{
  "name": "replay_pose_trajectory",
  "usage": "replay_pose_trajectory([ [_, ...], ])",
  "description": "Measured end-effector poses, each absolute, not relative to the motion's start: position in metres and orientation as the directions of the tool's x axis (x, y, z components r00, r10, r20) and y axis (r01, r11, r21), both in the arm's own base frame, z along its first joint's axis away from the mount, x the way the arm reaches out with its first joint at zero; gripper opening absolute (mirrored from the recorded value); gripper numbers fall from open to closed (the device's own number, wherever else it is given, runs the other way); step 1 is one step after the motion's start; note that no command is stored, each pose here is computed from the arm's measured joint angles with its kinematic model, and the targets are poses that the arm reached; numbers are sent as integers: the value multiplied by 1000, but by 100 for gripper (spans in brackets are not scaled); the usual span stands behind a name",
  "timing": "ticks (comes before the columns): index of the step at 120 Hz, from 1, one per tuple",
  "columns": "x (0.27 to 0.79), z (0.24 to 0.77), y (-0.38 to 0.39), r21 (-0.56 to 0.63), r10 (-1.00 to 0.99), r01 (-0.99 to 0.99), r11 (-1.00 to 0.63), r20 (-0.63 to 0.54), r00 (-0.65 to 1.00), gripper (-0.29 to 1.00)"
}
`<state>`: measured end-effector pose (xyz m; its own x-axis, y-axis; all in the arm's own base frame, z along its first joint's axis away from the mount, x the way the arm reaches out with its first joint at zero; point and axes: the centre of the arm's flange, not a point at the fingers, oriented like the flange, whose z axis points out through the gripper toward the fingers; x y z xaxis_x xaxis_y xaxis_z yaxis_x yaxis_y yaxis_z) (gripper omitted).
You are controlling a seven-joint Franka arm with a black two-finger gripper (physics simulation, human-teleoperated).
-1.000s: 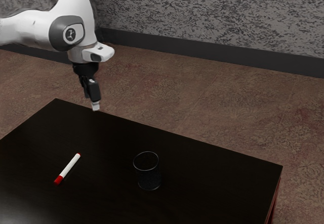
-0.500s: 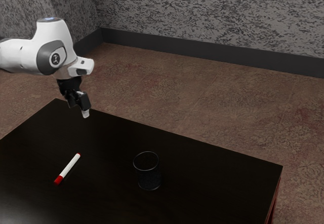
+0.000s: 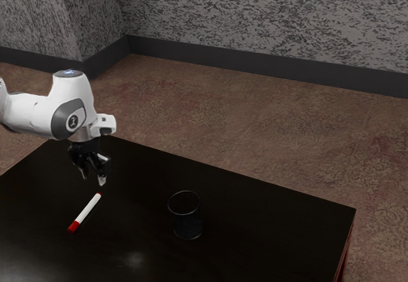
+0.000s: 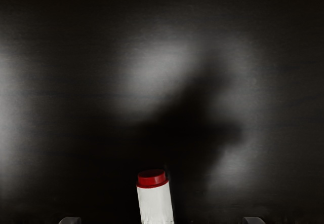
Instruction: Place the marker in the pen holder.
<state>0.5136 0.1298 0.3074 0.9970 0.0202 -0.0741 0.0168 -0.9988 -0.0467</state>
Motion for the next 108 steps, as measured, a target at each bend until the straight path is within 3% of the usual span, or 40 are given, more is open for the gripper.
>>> replay_pose_trajectory([
  [26,498,274,128,-49,106,102,-994,-75,992,28],
  [77,501,248,134,-63,204,201,-978,-50,978,23],
  [108,500,242,136,-72,237,233,-970,-51,970,3],
])
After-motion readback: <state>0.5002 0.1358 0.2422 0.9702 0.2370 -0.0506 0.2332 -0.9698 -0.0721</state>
